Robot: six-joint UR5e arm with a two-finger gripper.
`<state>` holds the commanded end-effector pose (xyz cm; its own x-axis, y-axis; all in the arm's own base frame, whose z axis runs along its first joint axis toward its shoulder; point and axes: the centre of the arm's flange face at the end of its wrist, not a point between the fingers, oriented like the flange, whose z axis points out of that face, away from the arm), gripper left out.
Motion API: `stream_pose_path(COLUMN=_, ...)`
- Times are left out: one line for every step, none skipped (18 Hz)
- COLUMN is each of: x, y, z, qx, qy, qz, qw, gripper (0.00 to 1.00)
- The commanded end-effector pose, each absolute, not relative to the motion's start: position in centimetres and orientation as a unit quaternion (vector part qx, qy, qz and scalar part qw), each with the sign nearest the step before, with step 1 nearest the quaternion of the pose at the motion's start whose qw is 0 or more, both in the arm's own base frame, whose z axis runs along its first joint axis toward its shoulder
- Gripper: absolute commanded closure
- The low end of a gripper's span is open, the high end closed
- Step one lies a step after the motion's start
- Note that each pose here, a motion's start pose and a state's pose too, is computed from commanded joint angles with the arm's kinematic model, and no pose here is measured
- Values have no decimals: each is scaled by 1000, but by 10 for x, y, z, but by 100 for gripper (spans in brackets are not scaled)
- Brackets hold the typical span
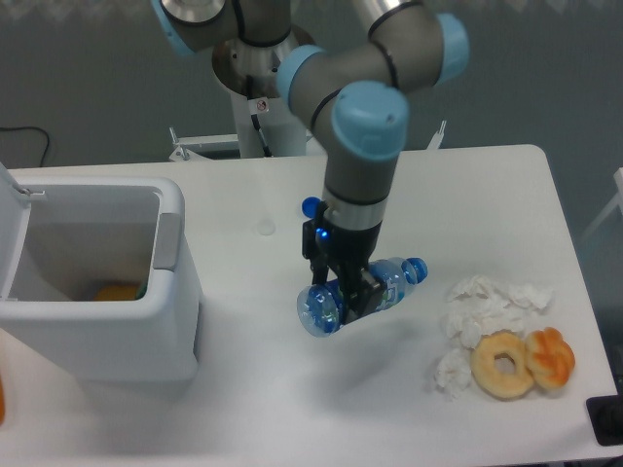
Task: Pick up the plastic bottle
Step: 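Lift the gripped bottle up off the table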
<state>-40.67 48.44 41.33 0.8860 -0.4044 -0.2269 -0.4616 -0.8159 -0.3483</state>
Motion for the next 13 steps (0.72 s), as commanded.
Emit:
stream_pose_path(x=-409, y=481, z=418, qx=-950, qy=225, qz=73, qw=207, gripper=29)
stream_pose_path(x=-410, y=479, z=422, qx=-948, qy=223, qz=72, qw=216, gripper=29)
stream_pose_path(x=-412, y=478, z=423, qx=-947, qy=221, qz=70, qw=222, gripper=29)
stream_pose_path(x=-413, y=477, z=424, qx=-946, qy=219, qz=69, qw=227, gripper=29)
stream_pose_path(x=-414, y=477, z=426, qx=-946, qy=219, qz=69, qw=230, gripper=29)
stream_pose_path(x=-413, y=477, z=428, qx=-945, qy=219, qz=70, qw=232, gripper=29)
stream_pose_path(x=-413, y=477, z=429, qx=-946, qy=217, qz=70, qw=232, gripper=29)
stream_pose_path(x=-412, y=476, z=431, qx=-946, qy=212, qz=69, qw=234, gripper=29)
stream_pose_path(x=-412, y=477, z=431, qx=-947, qy=209, qz=68, qw=236, gripper=29)
stream_pose_path(x=-412, y=477, z=433, qx=-946, qy=209, qz=68, qw=238, gripper=29)
stream_pose_path(x=-411, y=477, z=434, qx=-945, qy=209, qz=67, qw=242, gripper=29)
stream_pose_path(x=-411, y=477, z=433, qx=-945, qy=209, qz=66, qw=242, gripper=29)
stream_pose_path(x=-411, y=476, z=435, qx=-945, qy=209, qz=68, qw=243, gripper=29)
